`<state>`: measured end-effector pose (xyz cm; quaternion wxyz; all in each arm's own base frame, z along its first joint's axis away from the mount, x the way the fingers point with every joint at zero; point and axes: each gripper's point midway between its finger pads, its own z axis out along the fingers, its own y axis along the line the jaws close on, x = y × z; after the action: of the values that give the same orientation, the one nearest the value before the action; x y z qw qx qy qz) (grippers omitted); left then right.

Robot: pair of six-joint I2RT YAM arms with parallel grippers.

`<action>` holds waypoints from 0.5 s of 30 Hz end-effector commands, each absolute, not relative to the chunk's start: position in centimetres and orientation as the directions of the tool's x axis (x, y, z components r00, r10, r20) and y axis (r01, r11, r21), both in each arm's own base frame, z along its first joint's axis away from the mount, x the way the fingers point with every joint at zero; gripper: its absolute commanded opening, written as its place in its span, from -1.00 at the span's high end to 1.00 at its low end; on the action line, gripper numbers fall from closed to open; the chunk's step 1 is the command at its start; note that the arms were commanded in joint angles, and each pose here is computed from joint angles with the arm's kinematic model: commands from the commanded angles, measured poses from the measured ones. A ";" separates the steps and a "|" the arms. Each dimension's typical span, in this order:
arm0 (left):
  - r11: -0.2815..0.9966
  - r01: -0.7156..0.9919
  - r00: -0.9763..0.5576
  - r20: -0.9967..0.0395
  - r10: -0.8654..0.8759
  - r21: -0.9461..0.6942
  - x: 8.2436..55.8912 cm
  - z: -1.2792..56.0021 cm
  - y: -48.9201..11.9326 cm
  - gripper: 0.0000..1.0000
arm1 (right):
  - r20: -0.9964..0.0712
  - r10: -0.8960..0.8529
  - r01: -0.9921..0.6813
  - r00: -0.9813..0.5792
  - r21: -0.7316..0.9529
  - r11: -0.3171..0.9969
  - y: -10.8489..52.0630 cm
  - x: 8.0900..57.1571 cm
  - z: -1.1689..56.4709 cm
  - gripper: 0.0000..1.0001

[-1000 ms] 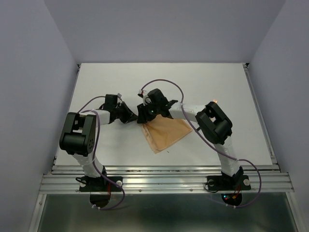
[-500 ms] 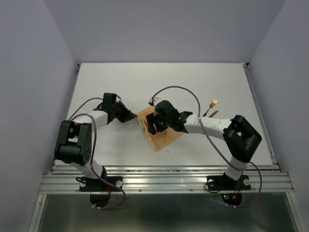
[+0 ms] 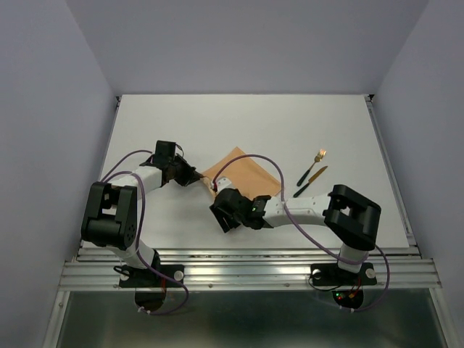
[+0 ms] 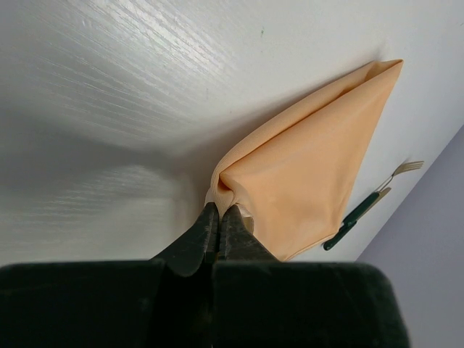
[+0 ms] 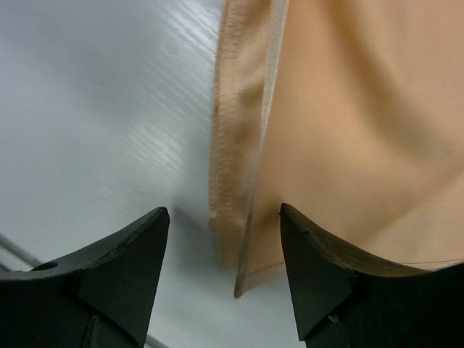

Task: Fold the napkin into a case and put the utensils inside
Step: Pick up the lower triangle-folded napkin from the center of the board.

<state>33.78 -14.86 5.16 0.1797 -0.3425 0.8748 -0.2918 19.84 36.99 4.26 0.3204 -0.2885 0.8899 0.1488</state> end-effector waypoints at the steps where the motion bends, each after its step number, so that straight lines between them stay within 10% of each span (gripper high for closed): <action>1: 0.598 -0.473 -0.694 -0.145 -0.705 -0.647 34.4 6.5 -15.0 1.00 | -0.695 -0.405 -0.521 -0.594 -0.050 0.852 36.4 22.3 4.3 -0.36; 8: 0.594 -0.480 -0.688 -0.143 -0.711 -0.646 34.5 6.5 -14.9 1.00 | -0.670 -0.468 -0.539 -0.576 -0.119 0.834 36.2 22.4 2.7 -0.22; 15: 0.592 -0.491 -0.683 -0.139 -0.717 -0.639 34.4 6.3 -14.8 1.00 | -0.677 -0.471 -0.534 -0.566 -0.135 0.835 35.9 22.7 2.2 0.69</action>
<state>33.75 -14.68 4.99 0.1796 -0.3480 0.8747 -0.2856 21.83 36.91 2.65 0.3569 -0.2838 0.8869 0.0740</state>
